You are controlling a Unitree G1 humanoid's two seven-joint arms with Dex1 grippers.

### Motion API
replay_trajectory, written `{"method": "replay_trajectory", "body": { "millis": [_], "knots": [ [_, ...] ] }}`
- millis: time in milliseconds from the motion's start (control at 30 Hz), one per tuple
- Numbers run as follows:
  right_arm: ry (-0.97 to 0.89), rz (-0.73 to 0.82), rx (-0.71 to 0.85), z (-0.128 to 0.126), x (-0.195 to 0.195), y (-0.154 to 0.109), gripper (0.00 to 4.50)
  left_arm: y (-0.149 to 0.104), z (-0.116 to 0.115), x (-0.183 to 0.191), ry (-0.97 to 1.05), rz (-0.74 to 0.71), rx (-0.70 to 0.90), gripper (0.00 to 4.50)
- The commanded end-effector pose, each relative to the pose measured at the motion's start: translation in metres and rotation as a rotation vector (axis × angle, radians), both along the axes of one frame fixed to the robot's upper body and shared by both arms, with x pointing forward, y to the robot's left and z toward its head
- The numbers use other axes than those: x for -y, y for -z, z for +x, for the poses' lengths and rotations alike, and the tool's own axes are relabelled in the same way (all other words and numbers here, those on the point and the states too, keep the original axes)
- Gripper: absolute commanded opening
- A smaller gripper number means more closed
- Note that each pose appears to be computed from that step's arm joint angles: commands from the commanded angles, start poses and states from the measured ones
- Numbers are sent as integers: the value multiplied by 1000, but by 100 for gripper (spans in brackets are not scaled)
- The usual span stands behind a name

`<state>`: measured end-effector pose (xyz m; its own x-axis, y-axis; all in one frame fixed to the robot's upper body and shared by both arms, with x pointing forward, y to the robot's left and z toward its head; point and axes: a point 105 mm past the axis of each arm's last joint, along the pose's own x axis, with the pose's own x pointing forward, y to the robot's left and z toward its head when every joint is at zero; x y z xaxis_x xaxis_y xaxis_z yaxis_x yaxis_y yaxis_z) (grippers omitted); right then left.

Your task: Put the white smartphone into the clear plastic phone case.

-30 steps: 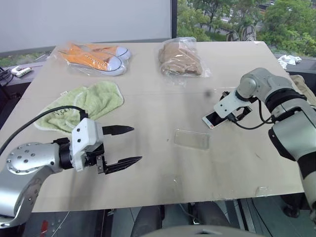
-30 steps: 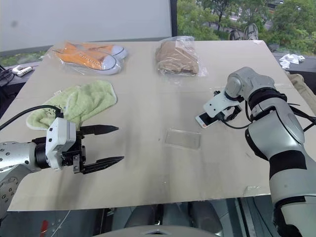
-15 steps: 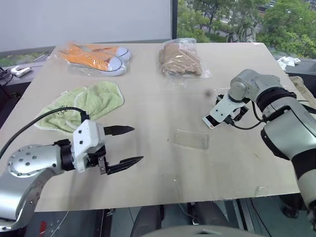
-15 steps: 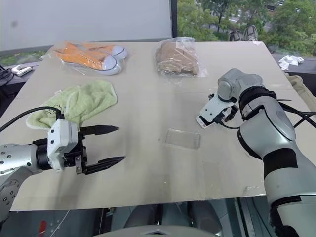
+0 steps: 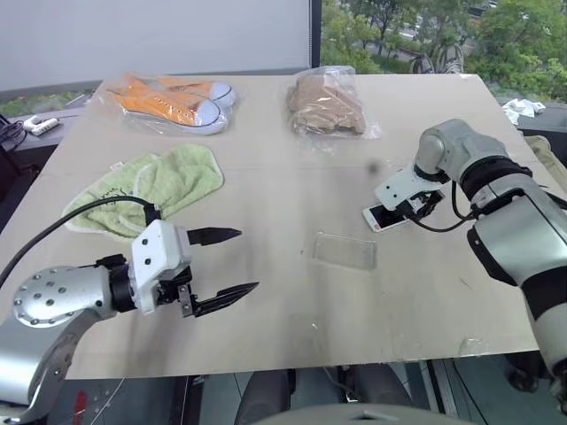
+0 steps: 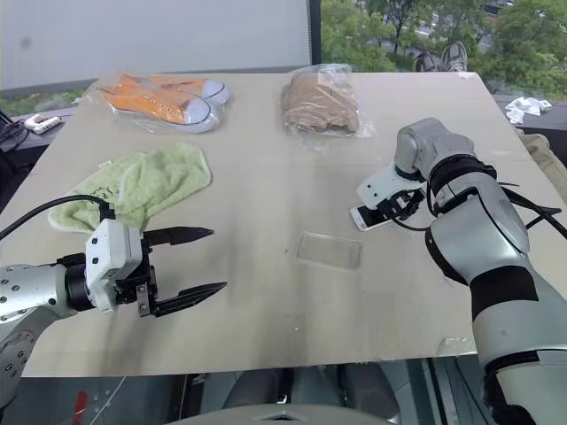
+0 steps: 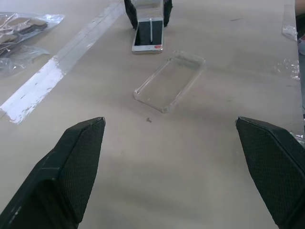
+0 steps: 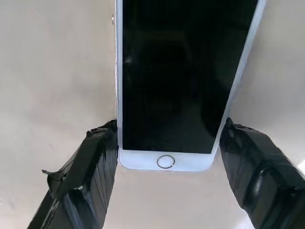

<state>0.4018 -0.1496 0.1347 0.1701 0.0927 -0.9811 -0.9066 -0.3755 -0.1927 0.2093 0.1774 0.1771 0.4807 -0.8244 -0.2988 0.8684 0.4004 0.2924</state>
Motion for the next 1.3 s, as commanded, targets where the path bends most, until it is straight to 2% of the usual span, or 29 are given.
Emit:
{"method": "replay_trajectory", "body": {
  "millis": [33,167,367,467,567,667,733,900,1133,1300],
  "knots": [
    [71,140,-52,-3,-8,-12,288,-8,3,1,12,-1,50,450],
    [207,337,-77,0,-8,-37,288,-10,9,1,17,-8,62,450],
    [290,588,-125,-2,-8,-64,288,-12,20,-2,23,-12,73,450],
    [270,545,-110,-4,2,-66,288,-13,23,-4,25,-6,76,450],
    [245,437,-66,-5,13,-63,288,-12,30,-7,22,5,81,450],
    [219,369,-14,-8,9,-56,288,-12,38,-7,26,10,89,450],
    [167,367,41,-13,-2,-54,288,-13,42,-7,33,11,91,450],
    [186,397,31,-50,-21,-56,288,-12,47,-8,52,27,90,450],
    [346,403,4,-78,-33,-66,288,-10,52,-4,63,22,96,450],
    [409,417,15,-91,-35,-62,288,-9,54,-1,77,20,98,450]
  ]
}}
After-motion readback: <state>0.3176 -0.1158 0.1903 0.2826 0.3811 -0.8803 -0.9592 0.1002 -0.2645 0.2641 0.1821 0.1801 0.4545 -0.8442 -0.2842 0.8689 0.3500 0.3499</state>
